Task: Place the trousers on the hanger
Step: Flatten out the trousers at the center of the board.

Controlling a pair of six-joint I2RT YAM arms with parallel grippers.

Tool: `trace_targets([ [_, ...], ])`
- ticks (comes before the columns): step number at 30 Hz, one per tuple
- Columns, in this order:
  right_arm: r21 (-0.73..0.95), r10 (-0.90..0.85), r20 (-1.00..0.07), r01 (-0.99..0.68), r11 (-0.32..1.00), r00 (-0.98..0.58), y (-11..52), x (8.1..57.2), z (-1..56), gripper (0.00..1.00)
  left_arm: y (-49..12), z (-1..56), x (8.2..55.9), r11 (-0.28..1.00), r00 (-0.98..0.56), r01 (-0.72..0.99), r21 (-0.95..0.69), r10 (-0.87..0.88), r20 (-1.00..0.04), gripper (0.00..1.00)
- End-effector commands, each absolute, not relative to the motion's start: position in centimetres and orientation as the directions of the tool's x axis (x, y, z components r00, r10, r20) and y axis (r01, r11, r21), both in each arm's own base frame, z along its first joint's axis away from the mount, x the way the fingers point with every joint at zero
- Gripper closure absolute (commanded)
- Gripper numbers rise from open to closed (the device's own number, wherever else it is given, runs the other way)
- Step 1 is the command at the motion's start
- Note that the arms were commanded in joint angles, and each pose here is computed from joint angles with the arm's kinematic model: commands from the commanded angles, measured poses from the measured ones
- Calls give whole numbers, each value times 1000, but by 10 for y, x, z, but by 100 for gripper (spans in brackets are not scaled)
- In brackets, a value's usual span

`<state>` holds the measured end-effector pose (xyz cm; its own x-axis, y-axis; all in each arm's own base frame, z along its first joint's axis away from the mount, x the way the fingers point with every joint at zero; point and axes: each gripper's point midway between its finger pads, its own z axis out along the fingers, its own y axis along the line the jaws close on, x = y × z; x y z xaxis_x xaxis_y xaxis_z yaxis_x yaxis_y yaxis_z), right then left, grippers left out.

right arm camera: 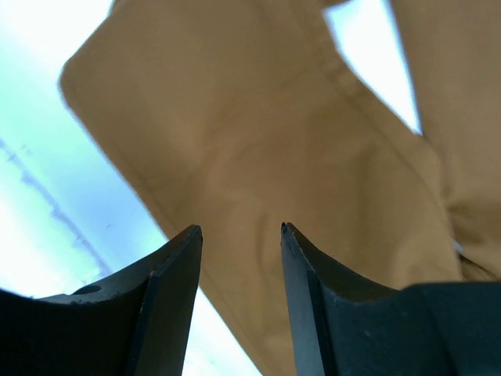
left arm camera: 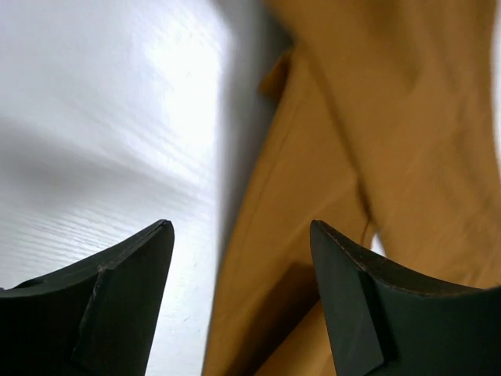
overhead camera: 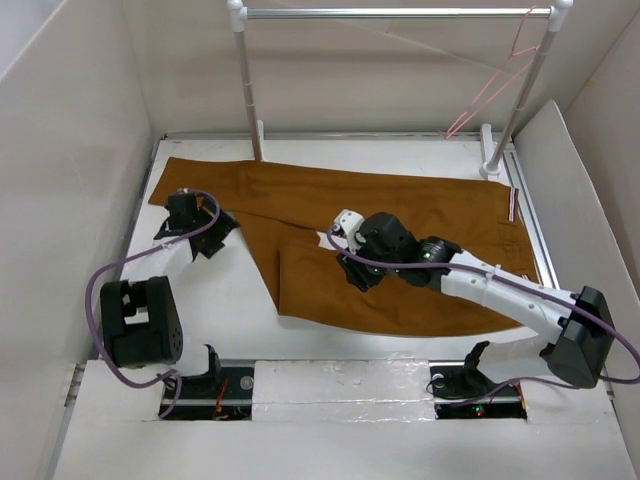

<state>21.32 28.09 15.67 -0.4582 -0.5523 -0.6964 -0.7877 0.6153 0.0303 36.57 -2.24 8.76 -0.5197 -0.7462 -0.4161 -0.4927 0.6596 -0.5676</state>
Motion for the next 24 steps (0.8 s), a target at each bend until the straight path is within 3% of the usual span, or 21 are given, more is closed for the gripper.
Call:
trace_targets([
  [1, 25, -482, -760, -760, 649, -437, 270, 223, 179, 49, -56, 80, 370, 655, -601, -373, -657, -710, -367, 33],
  [6, 58, -455, -765, -753, 656, -456, 265, 214, 182, 49, -74, 61, 390, 684, -660, -345, -642, -664, -352, 35],
  [9, 73, -441, -766, -745, 663, -468, 266, 207, 183, 49, -72, 57, 404, 705, -647, -360, -612, -661, -381, 42],
  [11, 89, -422, -775, -741, 665, -471, 268, 204, 187, 49, -65, 51, 409, 705, -623, -396, -589, -677, -391, 58],
  [12, 96, -411, -779, -738, 668, -474, 268, 203, 190, 49, -61, 49, 412, 706, -609, -410, -577, -683, -403, 78],
  [15, 78, -397, -788, -716, 694, -471, 262, 207, 195, 49, -57, 51, 418, 712, -602, -420, -562, -683, -415, 100],
  [20, 24, -414, -781, -684, 729, -468, 242, 208, 197, 49, -40, 103, 401, 722, -525, -434, -539, -689, -499, 100],
  [24, 20, -420, -755, -657, 753, -504, 221, 209, 179, 49, -5, 182, 363, 721, -351, -477, -503, -680, -644, 100],
])
